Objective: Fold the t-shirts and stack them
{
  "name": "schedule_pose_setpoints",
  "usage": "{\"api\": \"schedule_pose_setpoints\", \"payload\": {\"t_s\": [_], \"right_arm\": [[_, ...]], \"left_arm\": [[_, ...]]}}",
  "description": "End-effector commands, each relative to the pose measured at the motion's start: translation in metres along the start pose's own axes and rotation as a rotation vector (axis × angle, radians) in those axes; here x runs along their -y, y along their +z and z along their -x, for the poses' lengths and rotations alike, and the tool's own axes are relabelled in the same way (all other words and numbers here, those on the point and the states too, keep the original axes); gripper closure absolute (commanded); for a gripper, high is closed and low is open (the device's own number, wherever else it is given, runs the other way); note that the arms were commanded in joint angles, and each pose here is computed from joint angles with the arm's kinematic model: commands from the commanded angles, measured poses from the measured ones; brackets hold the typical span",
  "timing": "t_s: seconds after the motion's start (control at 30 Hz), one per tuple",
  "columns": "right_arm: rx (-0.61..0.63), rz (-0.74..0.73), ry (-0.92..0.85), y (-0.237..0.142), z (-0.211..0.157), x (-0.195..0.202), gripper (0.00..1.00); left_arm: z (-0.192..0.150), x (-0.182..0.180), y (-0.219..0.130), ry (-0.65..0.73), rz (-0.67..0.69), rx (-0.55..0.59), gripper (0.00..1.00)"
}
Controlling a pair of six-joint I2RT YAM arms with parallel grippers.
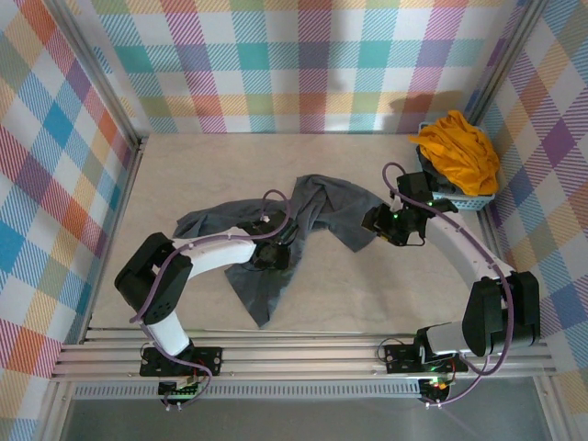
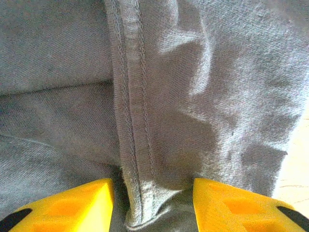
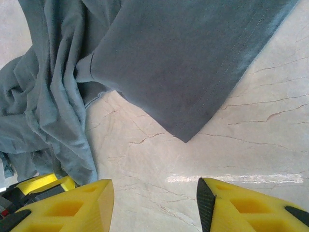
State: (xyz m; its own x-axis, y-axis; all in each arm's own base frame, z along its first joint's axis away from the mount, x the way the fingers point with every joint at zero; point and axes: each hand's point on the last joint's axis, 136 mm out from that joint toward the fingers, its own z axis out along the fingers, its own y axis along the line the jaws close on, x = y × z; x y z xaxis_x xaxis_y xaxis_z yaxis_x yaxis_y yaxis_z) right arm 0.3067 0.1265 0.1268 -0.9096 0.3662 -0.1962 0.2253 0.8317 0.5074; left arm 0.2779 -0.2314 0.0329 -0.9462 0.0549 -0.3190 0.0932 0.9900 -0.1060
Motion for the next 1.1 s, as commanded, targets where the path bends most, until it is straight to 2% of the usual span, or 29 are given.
{"api": "schedule_pose_setpoints", "payload": {"t_s": [0.0,0.13,0.27,0.37,0.47,0.53,0.57,0.77,0.9,0.97,1.0,1.07], "right_arm": [[-0.004,0.028,0.000,-0.001,-0.001,-0.010,0.51],[-0.008,0.025,-0.001,0.000,-0.002,-0.011,0.51],[-0.003,0.028,0.002,-0.002,-0.002,-0.012,0.51],[-0.001,0.030,0.004,-0.002,-0.002,-0.012,0.51],[-0.003,0.029,0.005,-0.001,-0.003,-0.011,0.51],[-0.008,0.029,0.005,0.000,-0.005,-0.011,0.51],[-0.008,0.028,0.003,0.000,-0.005,-0.011,0.51],[-0.010,0.026,0.001,0.000,-0.008,-0.011,0.51],[-0.012,0.025,0.002,0.002,-0.010,-0.010,0.51],[-0.015,0.027,0.002,0.003,-0.010,-0.011,0.51],[-0.017,0.029,0.000,0.003,-0.011,-0.012,0.52],[-0.021,0.037,-0.007,0.003,-0.013,-0.015,0.53]], "left_arm": [[-0.002,0.004,0.002,-0.003,-0.045,-0.014,0.59],[0.000,0.011,0.001,-0.006,-0.066,-0.019,0.71],[-0.004,0.011,0.003,0.001,-0.065,-0.029,0.88],[-0.004,0.010,0.001,0.003,-0.061,-0.032,0.93],[-0.004,0.008,-0.001,0.007,-0.049,-0.027,0.93],[-0.005,0.005,0.000,0.014,-0.032,-0.026,0.81],[-0.006,0.004,0.002,0.018,-0.025,-0.030,0.79],[-0.005,0.008,0.011,0.026,-0.019,-0.054,0.76],[-0.007,0.011,0.013,0.023,-0.031,-0.062,0.82],[-0.006,0.011,0.011,0.017,-0.036,-0.058,0.97],[-0.004,0.012,0.006,0.016,-0.043,-0.048,1.00],[0.005,0.018,-0.015,0.017,-0.061,0.004,1.00]]}}
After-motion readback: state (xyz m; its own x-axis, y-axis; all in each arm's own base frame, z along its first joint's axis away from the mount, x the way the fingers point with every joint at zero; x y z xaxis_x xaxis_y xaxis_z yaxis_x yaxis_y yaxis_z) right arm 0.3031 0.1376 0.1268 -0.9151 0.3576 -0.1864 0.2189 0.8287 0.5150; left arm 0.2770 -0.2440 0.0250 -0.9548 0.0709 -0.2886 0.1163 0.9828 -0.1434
